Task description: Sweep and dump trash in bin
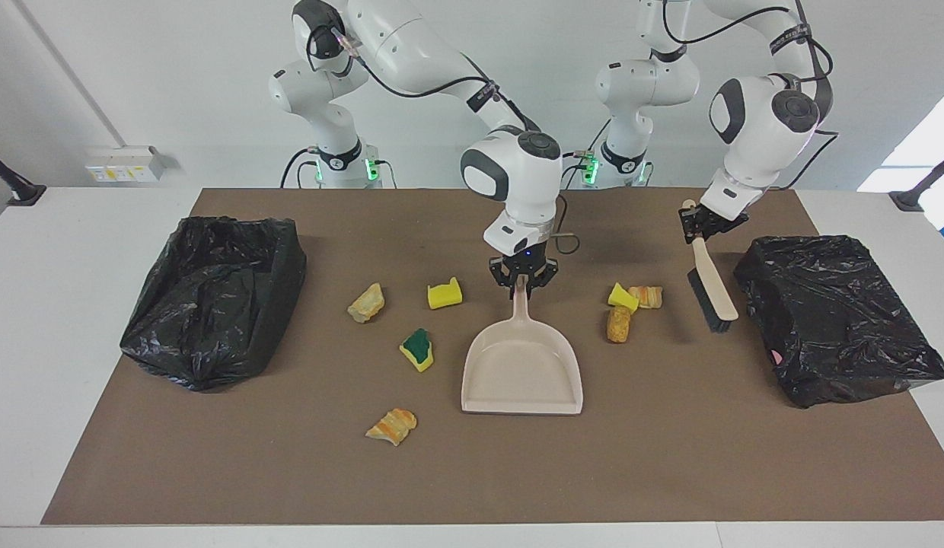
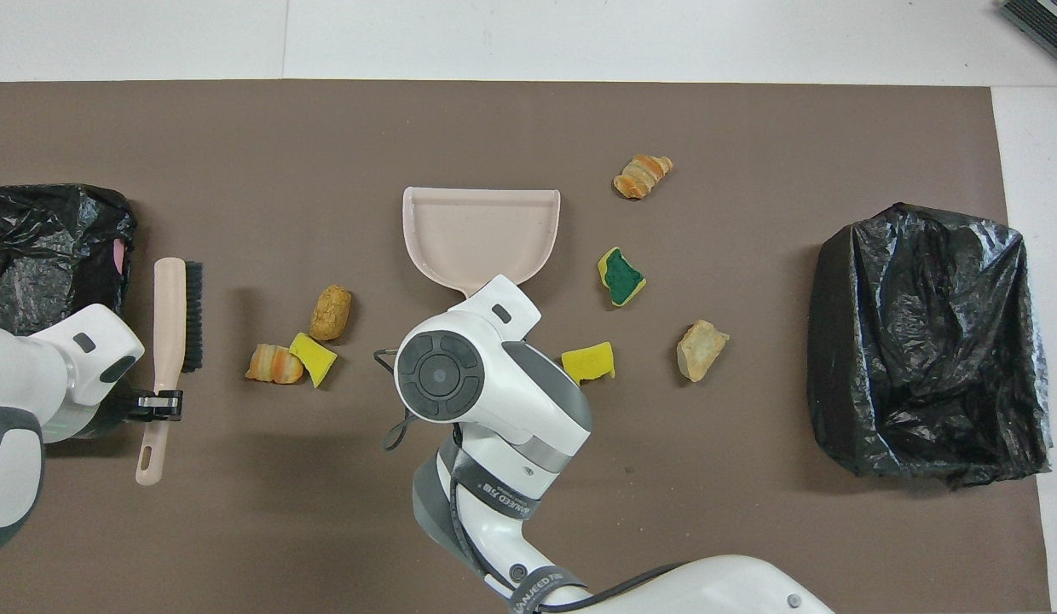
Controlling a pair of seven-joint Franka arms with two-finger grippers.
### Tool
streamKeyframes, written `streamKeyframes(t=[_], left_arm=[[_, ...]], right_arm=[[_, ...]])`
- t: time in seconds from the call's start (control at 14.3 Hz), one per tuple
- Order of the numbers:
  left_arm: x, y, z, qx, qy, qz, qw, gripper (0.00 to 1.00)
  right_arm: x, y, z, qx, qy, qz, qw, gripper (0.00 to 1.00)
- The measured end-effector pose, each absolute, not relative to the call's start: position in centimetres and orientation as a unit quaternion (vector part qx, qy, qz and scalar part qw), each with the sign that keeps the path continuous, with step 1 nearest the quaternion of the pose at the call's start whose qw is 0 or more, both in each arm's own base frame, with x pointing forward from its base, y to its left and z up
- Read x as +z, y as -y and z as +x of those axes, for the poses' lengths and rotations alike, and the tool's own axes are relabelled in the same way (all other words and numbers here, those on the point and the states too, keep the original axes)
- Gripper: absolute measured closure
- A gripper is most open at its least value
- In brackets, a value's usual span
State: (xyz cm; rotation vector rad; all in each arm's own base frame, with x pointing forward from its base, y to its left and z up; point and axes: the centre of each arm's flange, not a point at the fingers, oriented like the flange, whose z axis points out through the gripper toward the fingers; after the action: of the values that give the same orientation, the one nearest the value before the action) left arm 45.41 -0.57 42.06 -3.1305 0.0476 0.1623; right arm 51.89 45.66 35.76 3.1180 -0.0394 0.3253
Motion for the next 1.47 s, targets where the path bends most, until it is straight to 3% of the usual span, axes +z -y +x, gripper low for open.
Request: streamKeyframes(t=[0.49, 0.7, 1.05, 1.47], left_arm=[[39.0, 1.3, 44.7, 0.081, 0.052, -0.995, 0.011, 0.74], [37.8, 2.4, 44.3, 0.091, 0.066, -0.994, 0.016, 0.74], [37.4, 6.5, 43.7, 0.093, 0.068, -0.993, 0.025, 0.74], [37.2, 11.7, 42.5, 0.095, 0.06, -0.993, 0.017, 0.74]], right_arm=[[39.7, -41.6, 54.6, 0.115, -0.114, 0.987, 0.021, 0.69], [40.8, -38.7, 55.9, 0.088, -0.195, 0.977, 0.022, 0.69], [41.7, -35.7, 55.4, 0.004, -0.365, 0.931, 0.024, 0.69], [40.4, -34.4, 54.1, -0.03, -0.572, 0.82, 0.024, 0.69]])
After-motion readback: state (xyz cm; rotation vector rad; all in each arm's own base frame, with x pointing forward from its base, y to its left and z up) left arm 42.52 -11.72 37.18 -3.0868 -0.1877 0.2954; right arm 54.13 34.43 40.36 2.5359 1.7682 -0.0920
